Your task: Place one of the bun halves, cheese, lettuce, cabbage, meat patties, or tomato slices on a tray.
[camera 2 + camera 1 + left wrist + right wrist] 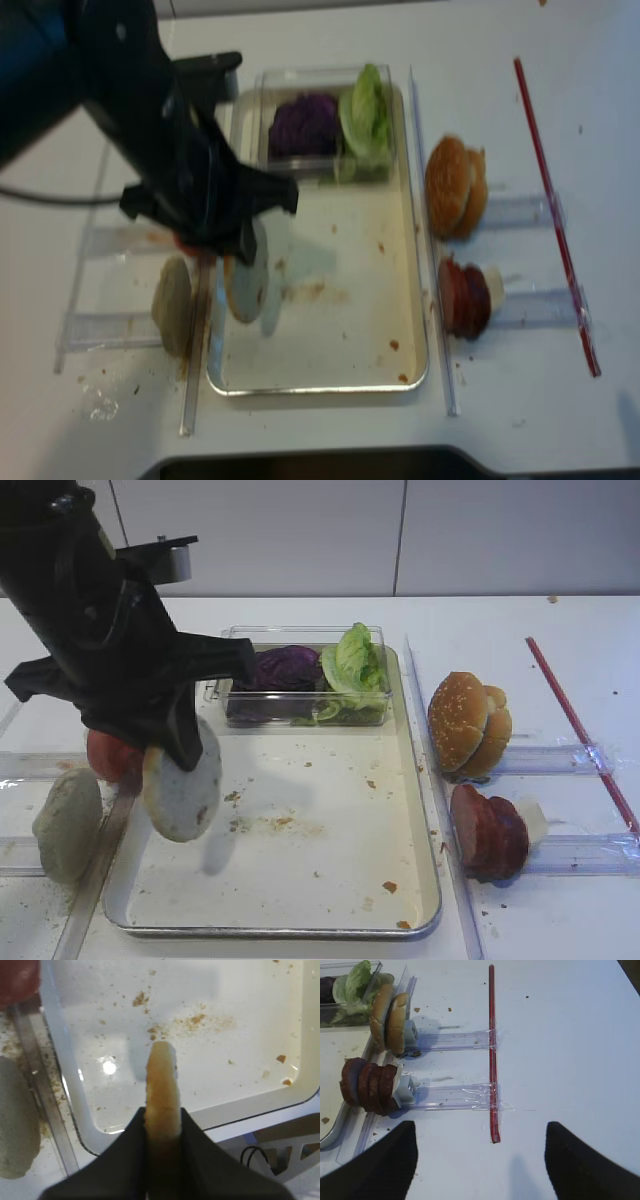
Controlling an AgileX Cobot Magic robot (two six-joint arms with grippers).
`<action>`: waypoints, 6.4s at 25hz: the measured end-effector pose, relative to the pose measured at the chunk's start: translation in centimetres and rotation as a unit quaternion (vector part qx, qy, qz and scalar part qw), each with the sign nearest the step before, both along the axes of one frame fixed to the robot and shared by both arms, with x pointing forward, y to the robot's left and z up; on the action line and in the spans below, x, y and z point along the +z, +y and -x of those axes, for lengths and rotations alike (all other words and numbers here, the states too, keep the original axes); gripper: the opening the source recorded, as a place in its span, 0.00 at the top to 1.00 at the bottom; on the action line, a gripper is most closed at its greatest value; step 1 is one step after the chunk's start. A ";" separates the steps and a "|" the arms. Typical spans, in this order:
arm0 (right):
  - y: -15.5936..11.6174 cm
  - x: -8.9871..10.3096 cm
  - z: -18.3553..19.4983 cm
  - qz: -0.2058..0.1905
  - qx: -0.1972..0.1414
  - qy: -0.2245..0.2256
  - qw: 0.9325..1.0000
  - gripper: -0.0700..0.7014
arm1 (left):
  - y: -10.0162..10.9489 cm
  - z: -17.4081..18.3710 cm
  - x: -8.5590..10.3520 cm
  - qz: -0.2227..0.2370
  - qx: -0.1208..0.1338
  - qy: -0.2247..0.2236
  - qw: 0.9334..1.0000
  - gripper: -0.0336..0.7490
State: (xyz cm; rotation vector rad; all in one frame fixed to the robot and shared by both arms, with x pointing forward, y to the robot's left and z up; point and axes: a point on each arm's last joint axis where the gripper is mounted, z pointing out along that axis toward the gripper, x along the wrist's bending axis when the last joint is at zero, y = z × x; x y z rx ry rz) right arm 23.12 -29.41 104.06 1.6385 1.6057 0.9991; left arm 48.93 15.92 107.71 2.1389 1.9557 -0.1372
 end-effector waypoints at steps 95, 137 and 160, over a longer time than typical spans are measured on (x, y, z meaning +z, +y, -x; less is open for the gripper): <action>0.0 0.0 0.0 0.000 0.000 0.000 1.000 0.22 | -2.3 -6.9 -8.4 0.209 -0.072 0.109 0.969 0.49; 0.0 0.0 0.0 0.001 0.000 0.000 1.000 0.22 | 15.0 -1.2 1.3 -0.137 0.094 -0.062 0.984 0.48; 0.0 0.0 0.0 0.001 0.000 0.000 1.000 0.22 | 14.5 18.3 1.7 -0.110 0.087 -0.238 0.961 0.49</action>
